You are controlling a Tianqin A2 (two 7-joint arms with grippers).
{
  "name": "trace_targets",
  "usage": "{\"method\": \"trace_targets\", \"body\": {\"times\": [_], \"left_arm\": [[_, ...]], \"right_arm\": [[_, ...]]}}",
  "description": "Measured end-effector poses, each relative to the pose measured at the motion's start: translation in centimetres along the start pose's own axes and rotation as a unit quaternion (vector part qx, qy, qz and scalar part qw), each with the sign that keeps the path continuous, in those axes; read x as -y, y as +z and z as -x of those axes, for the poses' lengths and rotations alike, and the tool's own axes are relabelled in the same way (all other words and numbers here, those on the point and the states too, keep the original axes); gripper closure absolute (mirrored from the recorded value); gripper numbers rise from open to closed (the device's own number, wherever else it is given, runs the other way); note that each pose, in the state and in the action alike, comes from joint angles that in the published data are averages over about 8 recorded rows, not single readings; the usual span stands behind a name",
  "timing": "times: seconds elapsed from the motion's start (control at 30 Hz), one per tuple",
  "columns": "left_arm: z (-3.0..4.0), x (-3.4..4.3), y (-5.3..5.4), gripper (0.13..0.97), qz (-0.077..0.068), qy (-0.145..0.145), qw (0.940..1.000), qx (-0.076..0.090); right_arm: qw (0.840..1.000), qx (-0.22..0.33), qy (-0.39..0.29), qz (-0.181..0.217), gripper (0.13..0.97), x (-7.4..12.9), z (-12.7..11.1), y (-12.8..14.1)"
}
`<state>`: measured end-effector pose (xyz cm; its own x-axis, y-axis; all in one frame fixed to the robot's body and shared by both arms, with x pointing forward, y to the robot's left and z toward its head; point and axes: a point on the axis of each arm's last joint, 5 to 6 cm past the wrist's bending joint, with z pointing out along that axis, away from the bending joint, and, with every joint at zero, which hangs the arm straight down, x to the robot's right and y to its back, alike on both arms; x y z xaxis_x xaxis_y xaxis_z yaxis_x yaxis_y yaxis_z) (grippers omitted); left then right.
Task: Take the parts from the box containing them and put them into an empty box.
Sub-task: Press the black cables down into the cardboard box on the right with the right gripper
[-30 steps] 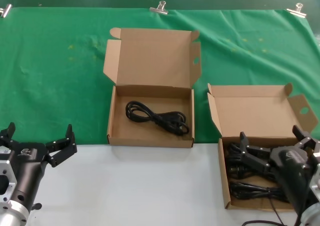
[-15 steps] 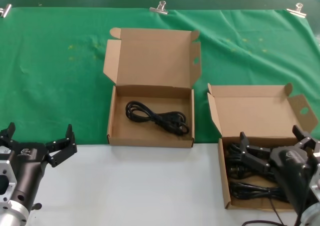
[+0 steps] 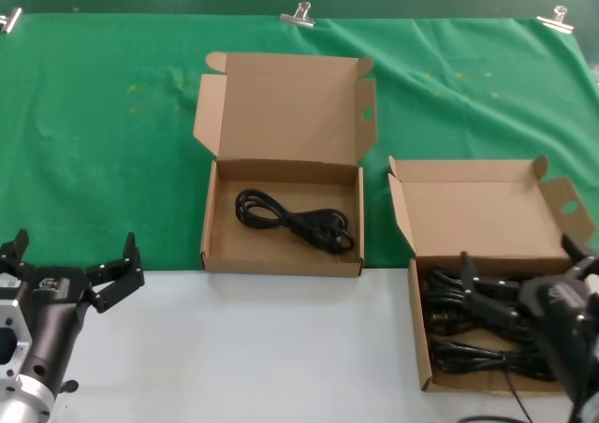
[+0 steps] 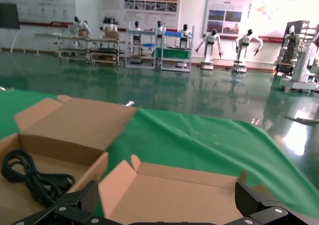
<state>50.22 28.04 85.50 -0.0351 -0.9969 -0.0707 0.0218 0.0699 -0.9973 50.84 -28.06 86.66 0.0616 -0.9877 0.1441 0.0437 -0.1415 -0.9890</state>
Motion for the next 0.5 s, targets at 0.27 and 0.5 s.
{"method": "trace_targets", "body": {"times": [0.27, 0.5], "left_arm": [[0.00, 0.00, 0.0, 0.132, 0.000, 0.000, 1.0000, 0.000], [0.00, 0.00, 0.0, 0.132, 0.000, 0.000, 1.0000, 0.000]], "right_arm": [[0.997, 0.035, -0.066, 0.020, 0.130, 1.2, -1.8, -1.1], [0.977, 0.094, -0.183, 0.055, 0.130, 1.8, -3.4, -1.6]]}}
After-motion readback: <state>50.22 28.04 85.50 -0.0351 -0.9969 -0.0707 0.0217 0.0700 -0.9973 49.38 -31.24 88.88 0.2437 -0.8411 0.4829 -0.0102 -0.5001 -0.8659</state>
